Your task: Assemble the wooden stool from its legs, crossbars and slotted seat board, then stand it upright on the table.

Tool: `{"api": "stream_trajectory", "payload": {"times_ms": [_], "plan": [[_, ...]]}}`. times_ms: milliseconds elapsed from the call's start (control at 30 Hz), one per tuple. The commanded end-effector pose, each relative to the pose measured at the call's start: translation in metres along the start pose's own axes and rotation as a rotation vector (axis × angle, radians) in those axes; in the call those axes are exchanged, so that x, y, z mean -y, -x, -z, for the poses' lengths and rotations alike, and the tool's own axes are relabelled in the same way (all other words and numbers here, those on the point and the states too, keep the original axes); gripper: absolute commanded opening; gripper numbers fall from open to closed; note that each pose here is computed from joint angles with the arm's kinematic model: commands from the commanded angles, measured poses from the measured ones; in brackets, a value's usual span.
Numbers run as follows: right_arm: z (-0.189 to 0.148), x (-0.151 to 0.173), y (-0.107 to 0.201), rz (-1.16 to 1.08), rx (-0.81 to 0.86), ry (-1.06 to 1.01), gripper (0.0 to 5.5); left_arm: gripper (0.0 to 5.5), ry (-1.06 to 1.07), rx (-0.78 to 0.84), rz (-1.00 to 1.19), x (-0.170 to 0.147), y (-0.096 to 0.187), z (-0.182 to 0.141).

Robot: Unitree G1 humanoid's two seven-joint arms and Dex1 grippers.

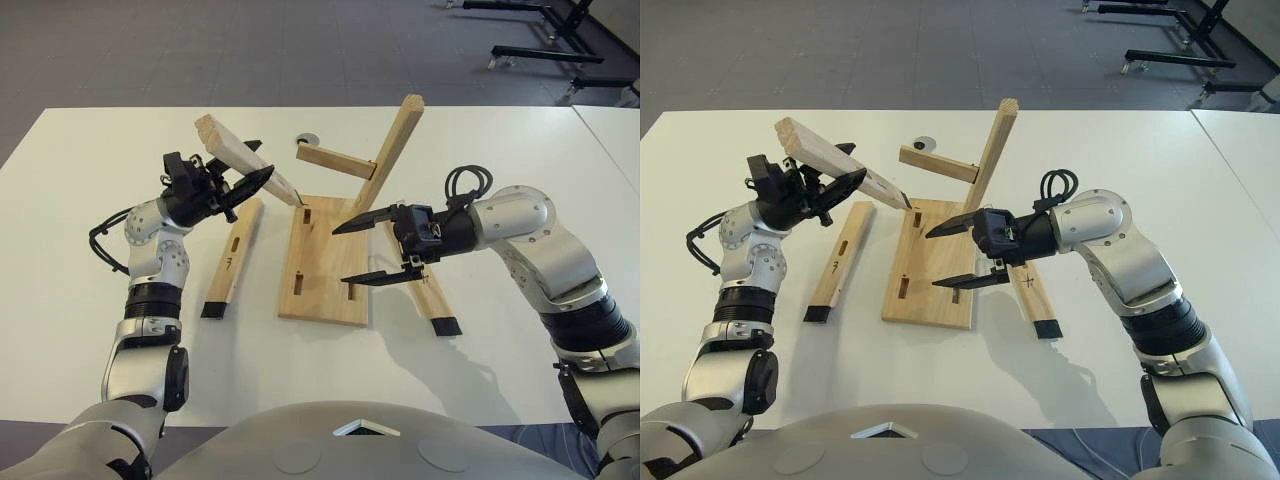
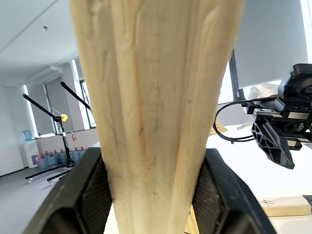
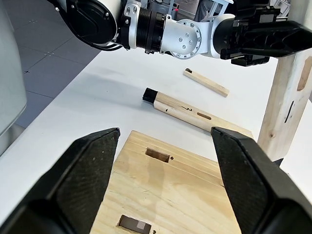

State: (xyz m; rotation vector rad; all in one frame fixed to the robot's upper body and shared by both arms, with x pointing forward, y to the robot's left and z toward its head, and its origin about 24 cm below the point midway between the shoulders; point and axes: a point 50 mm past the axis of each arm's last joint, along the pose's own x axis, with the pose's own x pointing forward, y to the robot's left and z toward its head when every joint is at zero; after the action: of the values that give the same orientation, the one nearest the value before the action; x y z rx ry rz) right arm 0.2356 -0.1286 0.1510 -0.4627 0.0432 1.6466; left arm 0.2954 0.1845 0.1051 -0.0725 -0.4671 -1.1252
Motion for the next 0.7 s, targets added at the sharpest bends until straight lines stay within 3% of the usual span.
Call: {"api": "stream_trajectory", "payload": {"times_ms": [33, 700], "plan": [[-0.004, 0.001, -0.001, -0.017, -0.006, 0.025, 3.45, 2.02, 0.006, -0.017, 0.025, -0.004, -0.001, 0.0], [-0.008, 0.008, 0.008, -0.074, -0.028, 0.031, 3.45, 2.02, 0.045, -0.087, 0.084, 0.023, -0.005, 0.031]]}}
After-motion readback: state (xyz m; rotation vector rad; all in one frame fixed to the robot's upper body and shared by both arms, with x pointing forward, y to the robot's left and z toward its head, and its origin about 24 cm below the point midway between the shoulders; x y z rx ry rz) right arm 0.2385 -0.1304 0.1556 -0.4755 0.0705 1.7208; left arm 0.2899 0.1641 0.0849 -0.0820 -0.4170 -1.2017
